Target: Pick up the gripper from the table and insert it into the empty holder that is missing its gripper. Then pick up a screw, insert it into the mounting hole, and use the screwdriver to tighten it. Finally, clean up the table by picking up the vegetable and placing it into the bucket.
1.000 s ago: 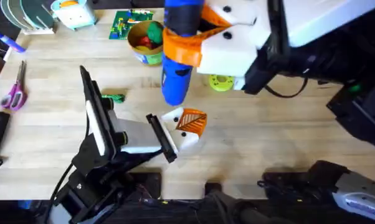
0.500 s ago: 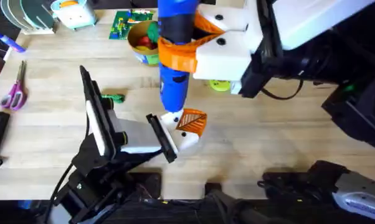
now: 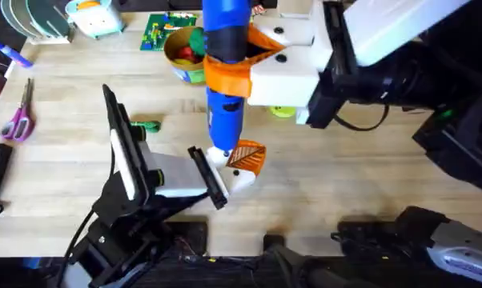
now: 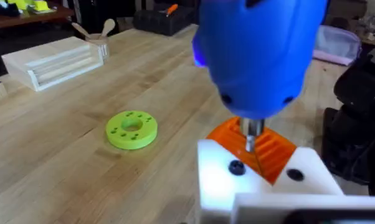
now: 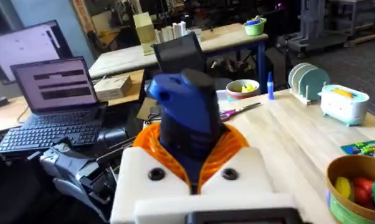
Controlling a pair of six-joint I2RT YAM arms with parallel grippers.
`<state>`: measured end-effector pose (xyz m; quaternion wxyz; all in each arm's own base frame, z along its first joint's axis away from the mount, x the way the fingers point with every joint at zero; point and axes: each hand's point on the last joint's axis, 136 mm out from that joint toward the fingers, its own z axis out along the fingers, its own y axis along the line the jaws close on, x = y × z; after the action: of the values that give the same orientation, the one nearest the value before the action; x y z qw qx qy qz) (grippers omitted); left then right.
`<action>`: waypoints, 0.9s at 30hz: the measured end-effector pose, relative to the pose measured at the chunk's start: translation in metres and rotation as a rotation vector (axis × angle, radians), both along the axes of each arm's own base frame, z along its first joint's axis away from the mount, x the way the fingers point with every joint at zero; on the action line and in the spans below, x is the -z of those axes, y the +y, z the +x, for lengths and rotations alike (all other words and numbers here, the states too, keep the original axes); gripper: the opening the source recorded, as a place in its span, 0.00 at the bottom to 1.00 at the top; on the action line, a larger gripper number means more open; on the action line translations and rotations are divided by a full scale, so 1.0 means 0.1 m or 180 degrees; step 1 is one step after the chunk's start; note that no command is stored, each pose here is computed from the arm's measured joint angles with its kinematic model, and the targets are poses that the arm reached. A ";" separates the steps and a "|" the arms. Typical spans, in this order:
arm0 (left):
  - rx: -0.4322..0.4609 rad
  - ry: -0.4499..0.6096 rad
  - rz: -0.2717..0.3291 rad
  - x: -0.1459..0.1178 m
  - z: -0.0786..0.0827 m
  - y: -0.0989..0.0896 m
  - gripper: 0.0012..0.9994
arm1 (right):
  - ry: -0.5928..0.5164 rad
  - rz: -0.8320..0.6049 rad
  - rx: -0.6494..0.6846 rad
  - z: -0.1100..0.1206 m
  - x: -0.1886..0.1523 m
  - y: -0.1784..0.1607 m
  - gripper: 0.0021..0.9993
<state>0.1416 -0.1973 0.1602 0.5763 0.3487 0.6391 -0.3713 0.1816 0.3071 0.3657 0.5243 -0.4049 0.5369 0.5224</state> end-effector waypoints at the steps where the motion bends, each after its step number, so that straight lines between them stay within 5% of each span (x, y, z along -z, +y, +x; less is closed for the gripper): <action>1: -0.0001 0.0000 0.0000 0.00 0.00 0.00 0.02 | 0.0000 0.0000 0.0000 0.00 0.00 0.00 0.02; 27: -0.0015 0.0000 0.0000 0.00 0.01 0.00 0.02 | 0.0066 -0.0105 -0.0025 0.06 0.14 0.07 0.02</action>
<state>0.1423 -0.1969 0.1602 0.5771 0.3471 0.6400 -0.3699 0.1877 0.3139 0.3512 0.5099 -0.4103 0.5492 0.5196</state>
